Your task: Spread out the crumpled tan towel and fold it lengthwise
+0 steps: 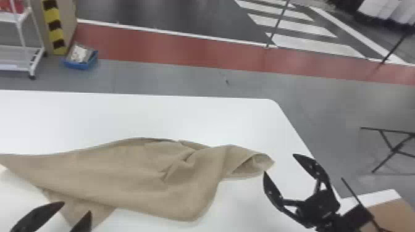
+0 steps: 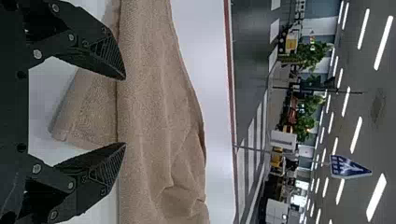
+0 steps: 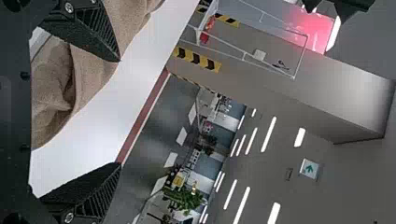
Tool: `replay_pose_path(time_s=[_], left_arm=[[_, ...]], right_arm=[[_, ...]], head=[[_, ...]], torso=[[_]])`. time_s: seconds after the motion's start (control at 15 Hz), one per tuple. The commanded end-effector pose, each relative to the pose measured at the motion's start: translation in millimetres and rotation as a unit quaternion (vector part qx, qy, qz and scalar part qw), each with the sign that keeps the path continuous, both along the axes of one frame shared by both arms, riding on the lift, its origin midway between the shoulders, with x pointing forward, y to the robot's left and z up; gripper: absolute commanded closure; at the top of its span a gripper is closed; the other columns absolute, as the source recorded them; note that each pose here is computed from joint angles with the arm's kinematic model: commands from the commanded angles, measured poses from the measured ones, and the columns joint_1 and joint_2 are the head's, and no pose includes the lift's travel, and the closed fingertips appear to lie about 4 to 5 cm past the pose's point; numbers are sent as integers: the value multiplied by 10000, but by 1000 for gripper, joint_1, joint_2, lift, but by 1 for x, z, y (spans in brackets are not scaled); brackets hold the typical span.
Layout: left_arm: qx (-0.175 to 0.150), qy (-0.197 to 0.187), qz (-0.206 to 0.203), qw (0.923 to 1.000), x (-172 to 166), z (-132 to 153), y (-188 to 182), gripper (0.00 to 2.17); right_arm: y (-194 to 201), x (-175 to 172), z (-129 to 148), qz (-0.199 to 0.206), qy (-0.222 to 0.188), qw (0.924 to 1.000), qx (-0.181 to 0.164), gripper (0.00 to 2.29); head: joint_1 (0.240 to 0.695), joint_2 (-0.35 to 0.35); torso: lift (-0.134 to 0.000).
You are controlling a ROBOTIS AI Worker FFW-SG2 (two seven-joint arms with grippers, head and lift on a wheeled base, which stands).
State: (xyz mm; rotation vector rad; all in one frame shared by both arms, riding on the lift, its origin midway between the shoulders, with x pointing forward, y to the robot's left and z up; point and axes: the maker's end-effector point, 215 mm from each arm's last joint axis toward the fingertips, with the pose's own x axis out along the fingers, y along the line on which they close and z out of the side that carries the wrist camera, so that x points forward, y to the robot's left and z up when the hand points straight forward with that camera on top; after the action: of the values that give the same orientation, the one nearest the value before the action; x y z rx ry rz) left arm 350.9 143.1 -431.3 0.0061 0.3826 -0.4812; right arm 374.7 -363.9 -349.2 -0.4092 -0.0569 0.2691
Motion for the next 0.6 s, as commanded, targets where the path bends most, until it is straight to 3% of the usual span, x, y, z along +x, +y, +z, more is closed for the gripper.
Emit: replay_pose_path(time_s=[0.0, 0.27, 0.53], left_arm=[[52, 155, -56, 9999, -5, -13, -1, 458], [209, 546, -112, 9982, -15, -41, 1, 458], [251, 553, -137, 9981, -15, -42, 2, 485]], right_arm=[[0, -2, 10, -3, -185, 9998, -14, 93], [-10, -5, 16, -98, -296, 9995, 94, 93], [-12, -6, 17, -118, -298, 9994, 102, 93]], head=[[695, -335], [695, -349], [695, -350]], torso=[[-124], [-124], [-124]])
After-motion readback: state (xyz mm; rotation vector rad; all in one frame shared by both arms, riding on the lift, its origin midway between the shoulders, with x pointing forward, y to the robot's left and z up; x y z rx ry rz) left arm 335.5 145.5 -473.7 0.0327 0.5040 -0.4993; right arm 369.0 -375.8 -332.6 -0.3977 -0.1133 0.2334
